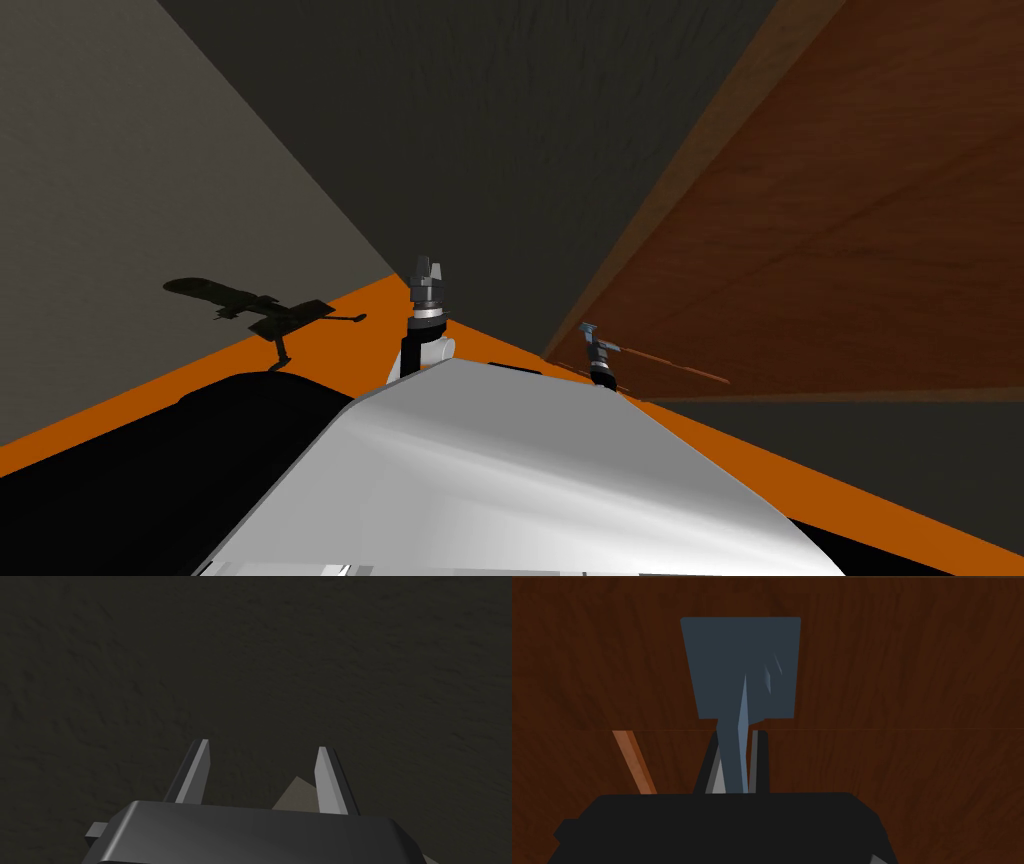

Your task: Pull the door open

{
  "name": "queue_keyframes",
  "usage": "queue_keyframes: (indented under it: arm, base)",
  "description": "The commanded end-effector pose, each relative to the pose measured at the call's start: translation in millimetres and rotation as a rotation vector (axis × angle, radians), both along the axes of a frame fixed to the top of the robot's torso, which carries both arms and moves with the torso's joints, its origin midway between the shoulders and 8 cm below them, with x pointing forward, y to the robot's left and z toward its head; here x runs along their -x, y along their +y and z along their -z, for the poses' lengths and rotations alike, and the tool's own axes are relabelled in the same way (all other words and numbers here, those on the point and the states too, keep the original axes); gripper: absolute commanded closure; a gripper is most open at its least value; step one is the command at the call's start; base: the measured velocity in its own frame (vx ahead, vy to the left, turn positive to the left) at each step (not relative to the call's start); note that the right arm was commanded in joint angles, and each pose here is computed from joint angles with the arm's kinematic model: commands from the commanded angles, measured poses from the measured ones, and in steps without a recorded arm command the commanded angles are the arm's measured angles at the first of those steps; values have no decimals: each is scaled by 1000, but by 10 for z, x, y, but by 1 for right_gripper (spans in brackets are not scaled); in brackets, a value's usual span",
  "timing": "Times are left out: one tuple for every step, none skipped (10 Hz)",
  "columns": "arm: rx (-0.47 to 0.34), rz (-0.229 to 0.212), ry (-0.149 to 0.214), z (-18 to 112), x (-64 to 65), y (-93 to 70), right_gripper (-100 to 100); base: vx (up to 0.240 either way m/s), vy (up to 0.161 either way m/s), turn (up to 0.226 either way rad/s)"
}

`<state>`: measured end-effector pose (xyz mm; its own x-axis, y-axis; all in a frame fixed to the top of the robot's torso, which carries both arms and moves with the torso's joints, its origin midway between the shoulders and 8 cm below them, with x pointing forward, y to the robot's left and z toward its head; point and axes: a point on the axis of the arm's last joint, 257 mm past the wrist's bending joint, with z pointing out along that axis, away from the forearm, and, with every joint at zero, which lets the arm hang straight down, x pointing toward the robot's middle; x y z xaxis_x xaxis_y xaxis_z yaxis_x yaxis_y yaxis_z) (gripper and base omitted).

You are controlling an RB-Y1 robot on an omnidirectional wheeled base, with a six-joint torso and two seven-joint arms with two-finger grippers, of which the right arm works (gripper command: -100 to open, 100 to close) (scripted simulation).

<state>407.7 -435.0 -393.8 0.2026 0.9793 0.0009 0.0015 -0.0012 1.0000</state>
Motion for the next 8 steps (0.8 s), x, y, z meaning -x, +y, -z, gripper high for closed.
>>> queue_keyframes:
  arm:
    - [2, -19, -2, -5, 41, 4, 100]
    - [2, -24, -2, -6, 52, 6, 100]
    - [3, -36, -3, -9, 77, 9, 100]
    - [3, -48, -3, -11, 105, 14, 100]
    - [3, -62, -4, -13, 135, 19, 100]
    - [3, -75, -4, -14, 165, 26, 100]
    - [3, -88, -3, -14, 194, 32, 100]
    - [2, -105, -3, -14, 232, 41, 100]
  base:
    - [-140, -42, 130]
    - [-186, -51, 116]
    - [-172, -16, 86]
    - [-181, -18, 98]
    - [-231, -59, 122]
    - [-230, -68, 136]
    - [-204, -49, 120]
    - [-222, -62, 130]
